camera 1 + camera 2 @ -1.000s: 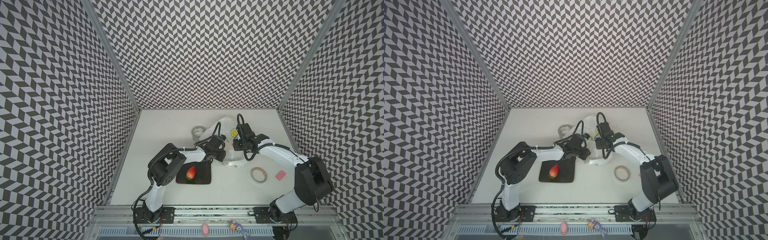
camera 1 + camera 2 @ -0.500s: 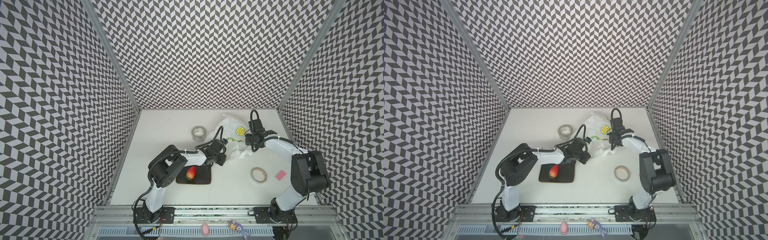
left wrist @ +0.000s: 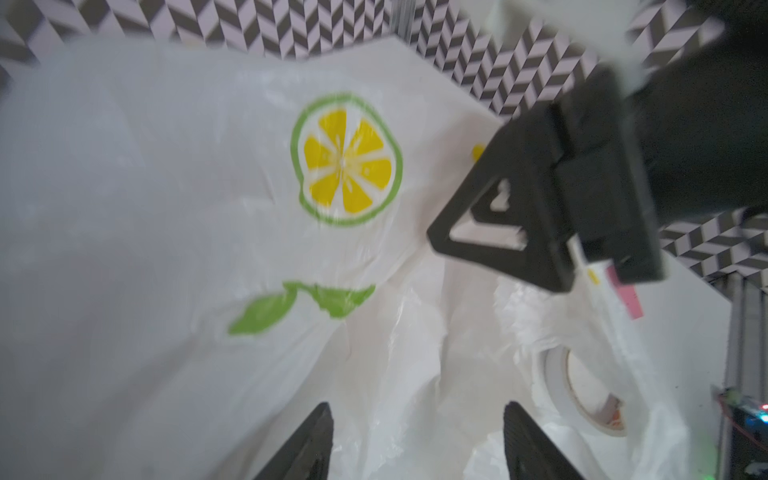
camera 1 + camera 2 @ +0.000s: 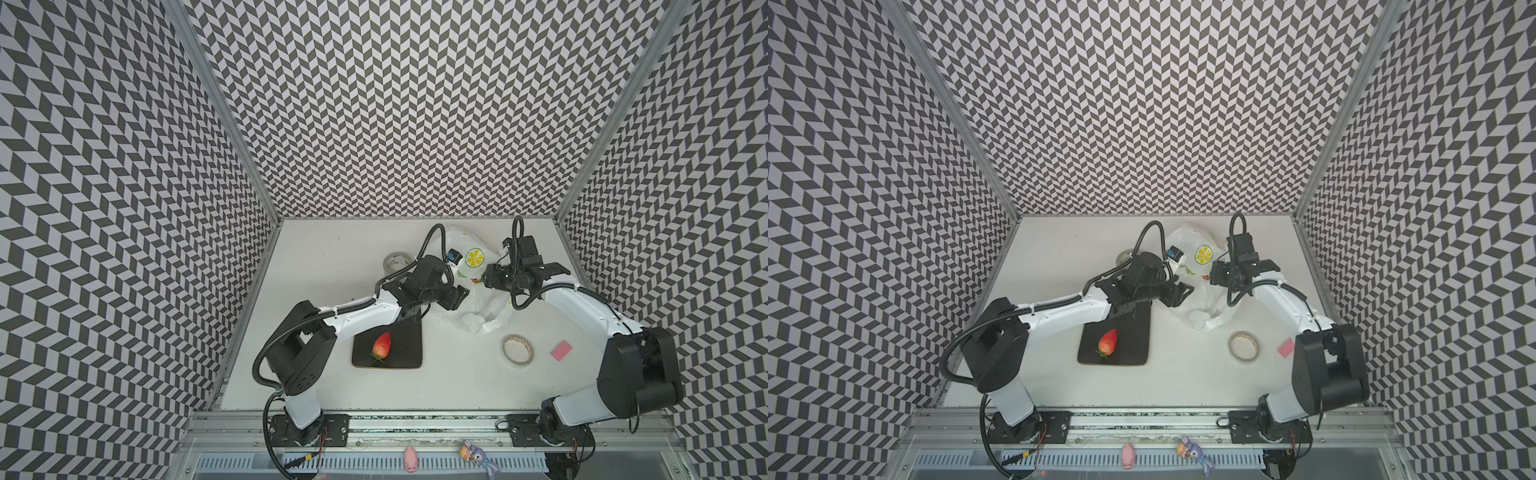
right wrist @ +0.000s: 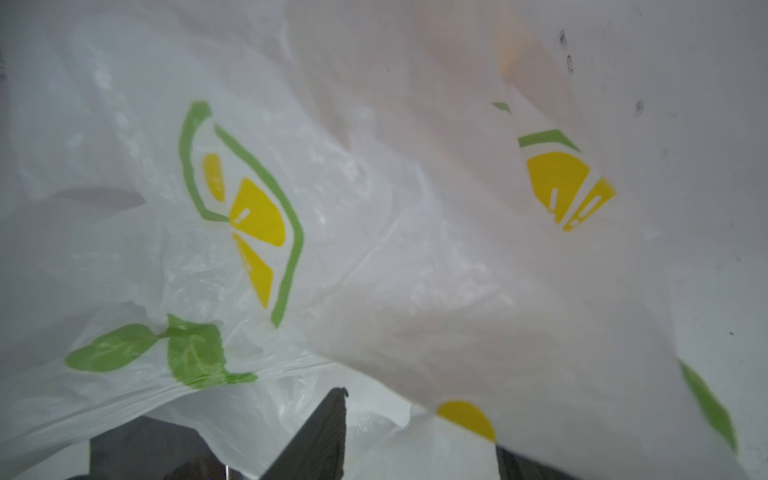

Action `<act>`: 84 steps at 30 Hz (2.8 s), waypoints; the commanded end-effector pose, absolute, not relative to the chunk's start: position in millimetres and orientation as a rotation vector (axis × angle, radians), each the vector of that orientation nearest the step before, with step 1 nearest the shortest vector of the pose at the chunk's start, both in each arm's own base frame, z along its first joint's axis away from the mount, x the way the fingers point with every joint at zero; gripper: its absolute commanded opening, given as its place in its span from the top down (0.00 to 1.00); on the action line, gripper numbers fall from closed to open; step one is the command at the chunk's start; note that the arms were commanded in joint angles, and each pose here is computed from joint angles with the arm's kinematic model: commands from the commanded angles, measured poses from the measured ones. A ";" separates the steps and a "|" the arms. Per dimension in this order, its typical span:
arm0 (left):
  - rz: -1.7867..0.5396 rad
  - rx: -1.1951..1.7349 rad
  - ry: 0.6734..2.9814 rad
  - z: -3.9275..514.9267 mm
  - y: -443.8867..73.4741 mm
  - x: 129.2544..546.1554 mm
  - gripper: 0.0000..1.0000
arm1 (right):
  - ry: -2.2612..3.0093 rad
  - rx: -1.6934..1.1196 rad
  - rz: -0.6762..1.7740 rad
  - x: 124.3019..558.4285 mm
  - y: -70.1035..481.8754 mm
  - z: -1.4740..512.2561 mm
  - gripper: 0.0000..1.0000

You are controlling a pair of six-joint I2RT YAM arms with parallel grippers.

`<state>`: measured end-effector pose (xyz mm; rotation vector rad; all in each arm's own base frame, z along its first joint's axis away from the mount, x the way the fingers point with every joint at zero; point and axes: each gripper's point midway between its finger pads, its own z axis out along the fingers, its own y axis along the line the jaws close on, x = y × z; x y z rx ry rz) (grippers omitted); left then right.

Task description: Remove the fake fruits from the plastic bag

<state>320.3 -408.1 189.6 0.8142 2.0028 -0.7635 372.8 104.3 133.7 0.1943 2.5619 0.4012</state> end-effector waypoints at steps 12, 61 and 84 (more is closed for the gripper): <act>-0.262 1.054 1.775 240.4 -340.2 322.3 0.17 | 2.481 0.239 0.701 353.3 132.2 184.9 0.42; 0.053 1.167 1.830 183.4 -360.3 391.1 1.00 | 2.371 0.025 0.626 316.3 136.1 222.6 0.46; -0.779 0.758 1.780 325.6 -377.7 363.4 1.00 | 2.002 -0.611 -0.059 346.5 161.1 184.9 0.59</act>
